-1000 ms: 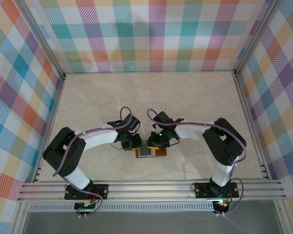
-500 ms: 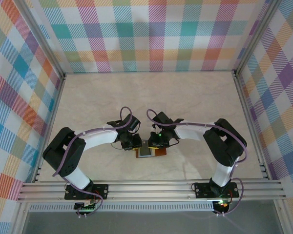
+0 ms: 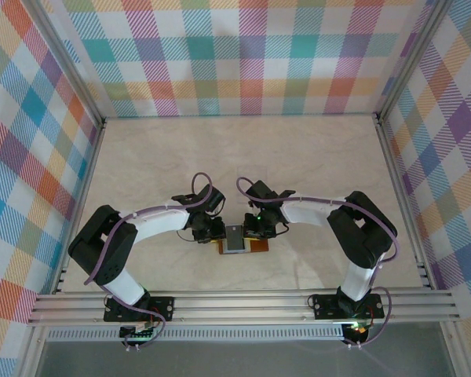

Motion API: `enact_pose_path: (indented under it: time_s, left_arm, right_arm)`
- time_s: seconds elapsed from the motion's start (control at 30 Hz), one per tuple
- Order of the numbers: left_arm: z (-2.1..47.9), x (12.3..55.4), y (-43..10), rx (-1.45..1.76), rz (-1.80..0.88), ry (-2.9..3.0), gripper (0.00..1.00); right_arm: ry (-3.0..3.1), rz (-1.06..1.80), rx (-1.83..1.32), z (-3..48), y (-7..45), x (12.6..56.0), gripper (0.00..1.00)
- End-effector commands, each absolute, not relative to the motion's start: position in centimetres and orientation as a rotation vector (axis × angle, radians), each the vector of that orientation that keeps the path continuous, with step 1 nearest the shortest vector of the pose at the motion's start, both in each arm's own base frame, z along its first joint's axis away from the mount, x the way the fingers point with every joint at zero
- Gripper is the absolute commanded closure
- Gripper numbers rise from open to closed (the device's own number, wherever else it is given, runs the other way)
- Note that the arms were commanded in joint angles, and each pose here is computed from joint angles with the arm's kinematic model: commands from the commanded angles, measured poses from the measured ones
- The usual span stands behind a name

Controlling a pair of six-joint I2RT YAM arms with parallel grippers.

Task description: Take the credit cards out of the card holder

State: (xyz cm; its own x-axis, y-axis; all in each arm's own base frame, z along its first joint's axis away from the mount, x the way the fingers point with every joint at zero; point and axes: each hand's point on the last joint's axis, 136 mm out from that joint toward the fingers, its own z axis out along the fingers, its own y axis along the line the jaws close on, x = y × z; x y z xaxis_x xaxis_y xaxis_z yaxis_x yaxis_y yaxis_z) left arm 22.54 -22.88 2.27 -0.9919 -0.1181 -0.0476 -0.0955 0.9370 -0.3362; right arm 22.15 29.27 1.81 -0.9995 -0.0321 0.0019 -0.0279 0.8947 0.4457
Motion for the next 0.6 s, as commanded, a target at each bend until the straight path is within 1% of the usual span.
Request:
enact_pose_path:
  time_s: [0.0, 0.2, 0.4, 0.57]
  left_arm:
    - [2.4, 21.8, -22.0, -0.154, -0.464, 3.043, 0.76]
    - [1.6, 21.5, -21.9, -0.157, -0.452, 3.062, 0.76]
    - [2.4, 21.8, -21.9, -0.167, -0.468, 3.035, 0.79]
    - [4.4, 22.3, -22.7, -0.186, -0.562, 2.973, 0.8]
  right_arm:
    - [-3.058, -0.635, 0.036, 1.5, 27.8, 21.5, 0.86]
    - [-3.066, -0.748, 0.056, 3.0, 28.6, 21.7, 0.77]
    - [-3.043, -0.854, 0.09, 4.2, 29.8, 21.9, 0.75]
    - [-3.033, -0.893, 0.09, 4.4, 30.0, 21.9, 0.75]
